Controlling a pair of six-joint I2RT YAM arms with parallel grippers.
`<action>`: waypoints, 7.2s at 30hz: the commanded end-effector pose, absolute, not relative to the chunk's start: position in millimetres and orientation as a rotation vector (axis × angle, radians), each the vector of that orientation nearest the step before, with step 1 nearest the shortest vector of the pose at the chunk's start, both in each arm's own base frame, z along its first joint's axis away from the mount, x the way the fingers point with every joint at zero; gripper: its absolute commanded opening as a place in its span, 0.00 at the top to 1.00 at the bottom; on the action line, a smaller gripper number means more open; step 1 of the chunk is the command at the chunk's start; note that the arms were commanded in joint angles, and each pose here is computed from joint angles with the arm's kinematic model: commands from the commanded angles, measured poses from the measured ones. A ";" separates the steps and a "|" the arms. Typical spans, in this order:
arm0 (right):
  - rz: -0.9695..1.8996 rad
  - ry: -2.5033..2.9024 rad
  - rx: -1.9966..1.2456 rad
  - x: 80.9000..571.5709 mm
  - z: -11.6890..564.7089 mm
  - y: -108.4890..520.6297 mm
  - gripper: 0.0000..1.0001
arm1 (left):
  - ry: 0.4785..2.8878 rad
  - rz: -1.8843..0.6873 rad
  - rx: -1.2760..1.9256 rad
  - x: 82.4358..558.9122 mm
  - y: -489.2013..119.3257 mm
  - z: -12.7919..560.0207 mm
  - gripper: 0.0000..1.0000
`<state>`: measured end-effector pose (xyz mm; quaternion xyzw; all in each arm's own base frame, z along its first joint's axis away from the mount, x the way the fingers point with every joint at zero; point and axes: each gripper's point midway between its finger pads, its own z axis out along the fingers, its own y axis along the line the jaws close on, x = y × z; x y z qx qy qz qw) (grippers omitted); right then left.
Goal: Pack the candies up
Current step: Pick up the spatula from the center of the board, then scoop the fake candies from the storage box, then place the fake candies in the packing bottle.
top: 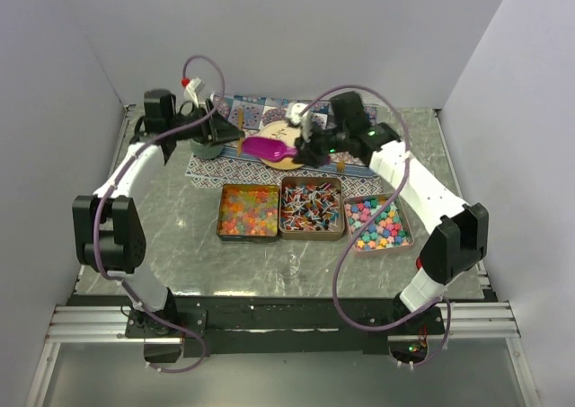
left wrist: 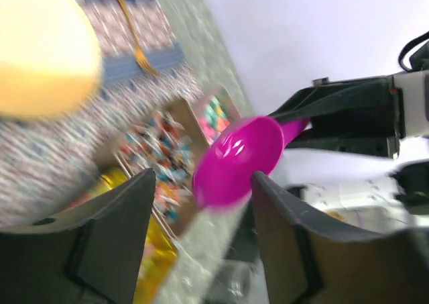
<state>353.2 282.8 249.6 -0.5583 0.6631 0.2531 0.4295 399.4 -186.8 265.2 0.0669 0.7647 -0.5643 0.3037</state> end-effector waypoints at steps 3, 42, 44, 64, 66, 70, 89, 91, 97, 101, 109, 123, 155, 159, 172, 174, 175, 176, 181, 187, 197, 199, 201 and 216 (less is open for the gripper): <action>0.276 1.795 -1.443 368.8 275.7 154.3 1.00 | 1.963 -1.126 0.352 449.5 -170.5 289.0 0.31; -0.438 2.671 -1.930 217.5 155.8 -54.2 1.00 | 2.093 -1.068 0.235 435.8 -178.3 230.2 0.25; -0.428 2.718 -1.906 209.1 148.1 -51.2 1.00 | 2.098 -1.075 0.228 437.8 -178.3 228.2 0.25; -0.231 3.121 -1.391 164.6 88.0 -12.7 1.00 | 2.113 -1.125 0.201 458.1 -184.9 221.1 0.25; -0.241 3.135 -1.349 167.5 86.4 -12.2 1.00 | 2.114 -1.127 0.196 459.6 -185.8 220.6 0.25; -0.212 3.116 -1.255 188.6 88.4 -4.2 1.00 | 2.114 -1.129 0.207 461.6 -191.3 219.2 0.25; -0.069 2.993 -1.287 241.6 56.1 32.8 1.00 | 2.128 -1.093 0.286 453.0 -202.7 212.8 0.25; -0.031 2.943 -1.278 248.2 48.2 38.1 1.00 | 2.126 -1.072 0.301 453.8 -201.1 214.1 0.25; 0.026 2.851 -1.229 252.8 34.0 37.1 1.00 | 2.127 -0.993 0.364 451.1 -194.2 218.4 0.25; 0.064 2.800 -1.181 251.9 30.8 29.2 1.00 | 2.114 -0.986 0.376 449.2 -193.6 221.1 0.25; 0.145 2.604 -1.124 256.6 38.8 35.9 1.00 | 2.084 -0.993 0.393 455.1 -196.1 227.5 0.25; 0.245 2.410 -1.061 228.9 38.2 39.9 1.00 | 2.060 -1.004 0.436 456.7 -199.5 231.9 0.25; 0.440 1.901 -1.104 259.5 209.0 92.2 1.00 | 2.066 -0.812 0.328 456.5 -171.4 241.8 0.24; 0.372 1.844 -1.371 240.6 205.0 101.3 1.00 | 2.015 -0.741 0.346 446.5 -158.3 257.6 0.23; 0.388 1.712 -1.982 191.6 215.9 130.6 1.00 | 1.975 -0.635 0.185 418.8 -82.2 276.6 0.23; 0.364 1.668 -2.066 188.6 214.7 135.5 1.00 | 1.958 -0.627 0.170 413.8 -74.4 282.3 0.23; 0.362 1.651 -2.100 186.6 213.9 136.8 1.00 | 1.962 -0.622 0.160 412.1 -71.1 280.0 0.23; 0.357 1.636 -2.121 186.6 215.4 138.7 1.00 | 1.959 -0.612 0.151 410.8 -66.2 281.2 0.23; 0.312 1.576 -2.270 181.9 204.7 143.3 1.00 | 1.937 -0.591 0.127 399.3 -56.5 286.3 0.23; 0.270 1.529 -2.399 176.4 197.4 147.3 1.00 | 1.913 -0.571 0.096 388.4 -48.2 290.3 0.23; 0.131 1.469 -2.555 182.2 191.8 146.7 1.00 | 1.884 -0.544 0.062 380.4 -40.7 298.2 0.23; 0.106 1.452 -2.575 181.8 191.3 147.3 1.00 | 1.870 -0.549 0.058 377.5 -41.4 299.6 0.23; 0.066 1.442 -2.599 182.1 190.8 146.0 1.00 | 1.860 -0.541 0.057 373.5 -40.1 298.7 0.23; -0.221 1.417 -2.665 194.4 199.1 151.0 1.00 | 1.801 -0.559 0.034 354.1 -40.7 300.7 0.22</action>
